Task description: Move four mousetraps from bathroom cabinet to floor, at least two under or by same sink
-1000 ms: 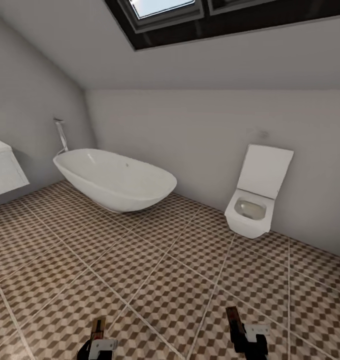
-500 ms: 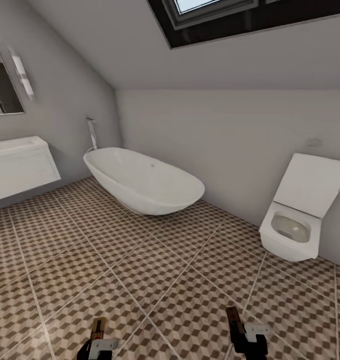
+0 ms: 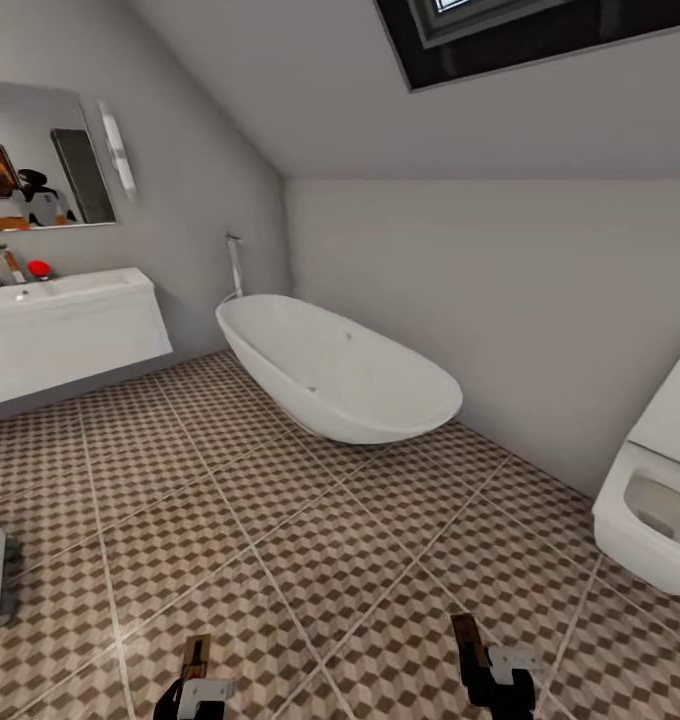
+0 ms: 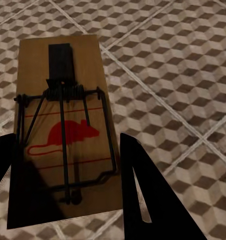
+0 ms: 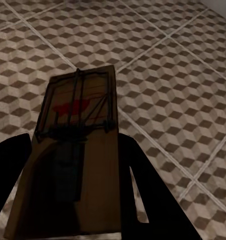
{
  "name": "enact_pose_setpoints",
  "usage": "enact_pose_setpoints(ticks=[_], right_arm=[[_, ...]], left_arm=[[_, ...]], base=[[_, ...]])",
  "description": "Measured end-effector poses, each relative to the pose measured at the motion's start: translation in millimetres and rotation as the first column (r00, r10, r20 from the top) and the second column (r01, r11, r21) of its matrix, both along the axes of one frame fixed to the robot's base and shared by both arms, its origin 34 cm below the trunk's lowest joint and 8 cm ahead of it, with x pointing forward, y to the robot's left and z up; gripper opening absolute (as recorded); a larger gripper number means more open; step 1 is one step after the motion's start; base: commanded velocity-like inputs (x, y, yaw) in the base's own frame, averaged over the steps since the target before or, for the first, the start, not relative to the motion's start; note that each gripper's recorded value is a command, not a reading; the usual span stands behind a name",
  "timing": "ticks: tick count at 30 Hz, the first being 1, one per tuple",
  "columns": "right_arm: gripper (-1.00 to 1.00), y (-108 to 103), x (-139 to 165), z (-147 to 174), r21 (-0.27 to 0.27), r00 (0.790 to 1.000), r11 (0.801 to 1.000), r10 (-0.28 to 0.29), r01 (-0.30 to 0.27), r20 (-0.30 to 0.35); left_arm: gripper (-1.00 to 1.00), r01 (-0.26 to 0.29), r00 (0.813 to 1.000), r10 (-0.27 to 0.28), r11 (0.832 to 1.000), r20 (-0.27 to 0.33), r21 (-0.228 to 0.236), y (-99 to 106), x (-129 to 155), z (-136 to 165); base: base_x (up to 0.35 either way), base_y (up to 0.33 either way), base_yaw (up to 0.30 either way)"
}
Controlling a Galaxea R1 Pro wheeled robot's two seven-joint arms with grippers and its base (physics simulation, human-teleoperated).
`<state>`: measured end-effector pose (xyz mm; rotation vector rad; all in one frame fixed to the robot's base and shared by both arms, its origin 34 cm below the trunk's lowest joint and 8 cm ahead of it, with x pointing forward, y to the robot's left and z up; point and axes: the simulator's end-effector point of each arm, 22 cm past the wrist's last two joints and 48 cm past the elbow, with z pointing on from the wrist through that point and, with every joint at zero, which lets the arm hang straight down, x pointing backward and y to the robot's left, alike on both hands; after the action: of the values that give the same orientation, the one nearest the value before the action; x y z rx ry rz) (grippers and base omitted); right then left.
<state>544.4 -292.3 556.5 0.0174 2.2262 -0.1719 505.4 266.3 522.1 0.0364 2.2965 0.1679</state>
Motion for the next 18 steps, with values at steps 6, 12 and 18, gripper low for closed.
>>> enact_pose_setpoints(ticks=[6,12,18], right_arm=[[-1.00,0.3,0.0,-0.1,0.000,1.000,1.000,0.000,0.000,0.000],[-1.00,0.0,0.0,0.0,0.000,1.000,1.000,0.000,0.000,0.000],[-1.00,0.2,0.0,0.0,0.000,1.000,1.000,0.000,0.000,0.000]], left_arm=[[-1.00,0.000,1.000,0.000,1.000,0.000,0.000,0.0,0.0,0.0],[-1.00,0.000,1.000,0.000,1.000,0.000,0.000,0.0,0.0,0.0],[-1.00,0.000,1.000,0.000,1.000,0.000,0.000,0.0,0.1,0.0]], base=[[0.272,0.000,0.286],[0.272,0.000,0.286],[0.272,0.000,0.287]])
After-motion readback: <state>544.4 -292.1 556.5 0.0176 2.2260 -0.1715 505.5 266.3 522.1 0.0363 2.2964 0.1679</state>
